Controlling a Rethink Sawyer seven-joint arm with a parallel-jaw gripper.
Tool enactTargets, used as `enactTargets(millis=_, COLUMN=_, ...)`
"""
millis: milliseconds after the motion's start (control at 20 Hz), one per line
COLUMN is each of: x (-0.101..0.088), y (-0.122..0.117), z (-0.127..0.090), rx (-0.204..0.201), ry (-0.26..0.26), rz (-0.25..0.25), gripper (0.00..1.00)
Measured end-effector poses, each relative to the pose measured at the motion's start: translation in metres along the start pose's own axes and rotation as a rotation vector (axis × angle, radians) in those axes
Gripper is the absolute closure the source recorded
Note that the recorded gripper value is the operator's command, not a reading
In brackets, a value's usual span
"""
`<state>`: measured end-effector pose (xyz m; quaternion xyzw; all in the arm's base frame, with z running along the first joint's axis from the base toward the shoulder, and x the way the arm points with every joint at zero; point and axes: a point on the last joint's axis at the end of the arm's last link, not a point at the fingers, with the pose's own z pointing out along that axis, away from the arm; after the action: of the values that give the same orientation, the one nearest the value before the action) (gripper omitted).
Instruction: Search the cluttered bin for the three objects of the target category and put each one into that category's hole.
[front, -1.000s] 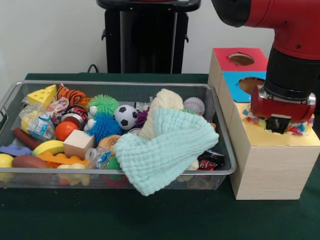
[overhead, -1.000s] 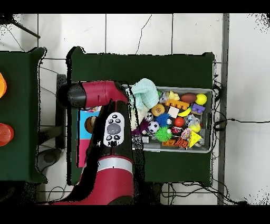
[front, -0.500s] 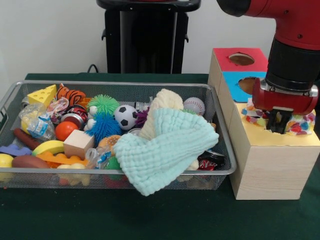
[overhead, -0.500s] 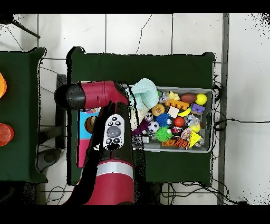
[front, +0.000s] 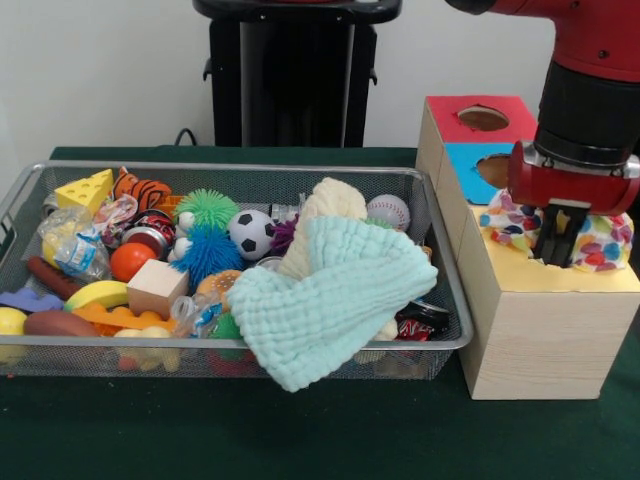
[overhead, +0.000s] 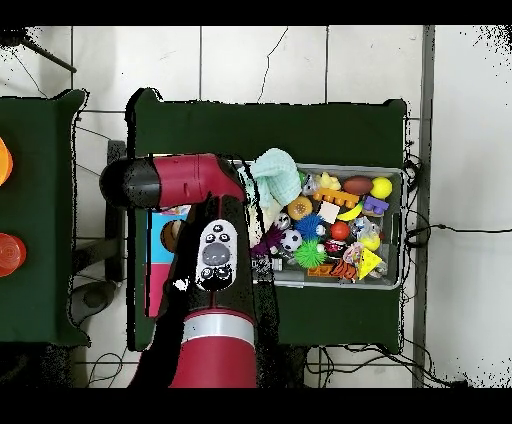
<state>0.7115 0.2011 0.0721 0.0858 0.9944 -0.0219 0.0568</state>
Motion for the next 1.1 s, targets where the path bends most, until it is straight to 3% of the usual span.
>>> enactTargets(millis=550, x=-0.018, y=-0.015, z=-0.031, rx=-0.022, ry=-0.031, rz=0.045, gripper=1.0)
enactTargets(millis=750, x=-0.032, y=-0.026, z=-0.043, rx=-0.043, ry=-0.04, rz=0.089, gripper=1.0)
enactTargets(millis=850, x=-0.037, y=-0.033, z=-0.048, rx=-0.057, ry=-0.028, rz=0.116, gripper=1.0)
enactTargets(millis=1100, x=-0.042, y=-0.053, z=-0.05, rx=-0.085, ry=0.073, rz=0.194, gripper=1.0)
